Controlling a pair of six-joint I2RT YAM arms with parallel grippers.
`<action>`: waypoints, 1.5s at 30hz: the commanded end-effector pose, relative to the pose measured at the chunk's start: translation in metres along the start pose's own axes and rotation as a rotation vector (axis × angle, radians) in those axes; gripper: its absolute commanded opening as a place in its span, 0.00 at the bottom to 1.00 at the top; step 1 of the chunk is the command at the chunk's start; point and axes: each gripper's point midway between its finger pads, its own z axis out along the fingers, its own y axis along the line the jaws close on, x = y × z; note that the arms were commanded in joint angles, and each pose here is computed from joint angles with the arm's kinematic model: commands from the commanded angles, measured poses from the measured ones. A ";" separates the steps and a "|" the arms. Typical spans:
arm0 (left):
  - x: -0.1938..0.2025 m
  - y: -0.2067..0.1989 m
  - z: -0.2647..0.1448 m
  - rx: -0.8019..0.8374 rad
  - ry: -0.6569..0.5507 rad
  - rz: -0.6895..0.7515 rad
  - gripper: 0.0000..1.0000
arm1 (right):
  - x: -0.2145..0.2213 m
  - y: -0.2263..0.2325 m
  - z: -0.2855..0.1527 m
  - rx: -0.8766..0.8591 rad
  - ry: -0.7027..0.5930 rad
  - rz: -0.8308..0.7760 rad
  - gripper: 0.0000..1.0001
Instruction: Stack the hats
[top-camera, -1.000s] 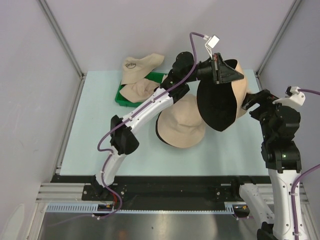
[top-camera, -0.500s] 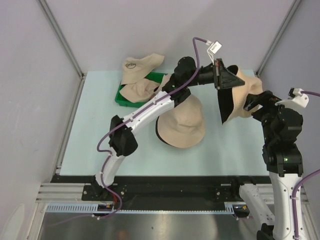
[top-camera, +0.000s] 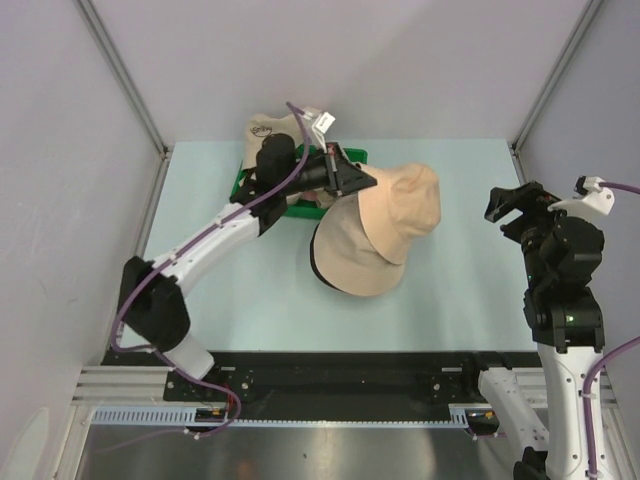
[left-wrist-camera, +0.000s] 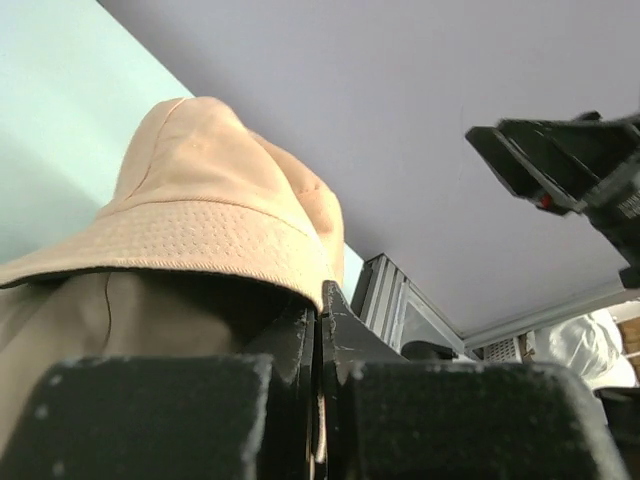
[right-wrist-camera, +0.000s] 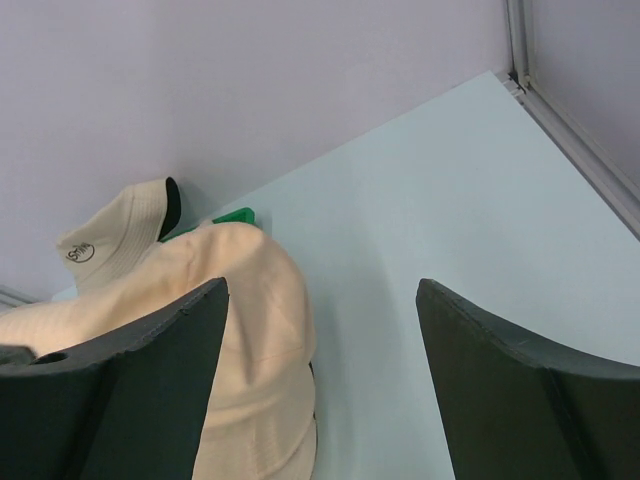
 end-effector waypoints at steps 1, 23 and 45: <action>-0.018 -0.025 -0.038 -0.013 -0.083 0.136 0.00 | -0.003 0.007 0.004 -0.031 -0.016 0.014 0.81; 0.088 0.120 -0.124 -0.453 -0.030 -0.041 0.00 | 0.073 0.061 0.025 -0.368 0.261 -0.006 0.81; 0.158 0.142 -0.140 -0.421 0.025 -0.058 0.00 | 0.212 0.061 0.014 -0.695 0.655 0.258 0.80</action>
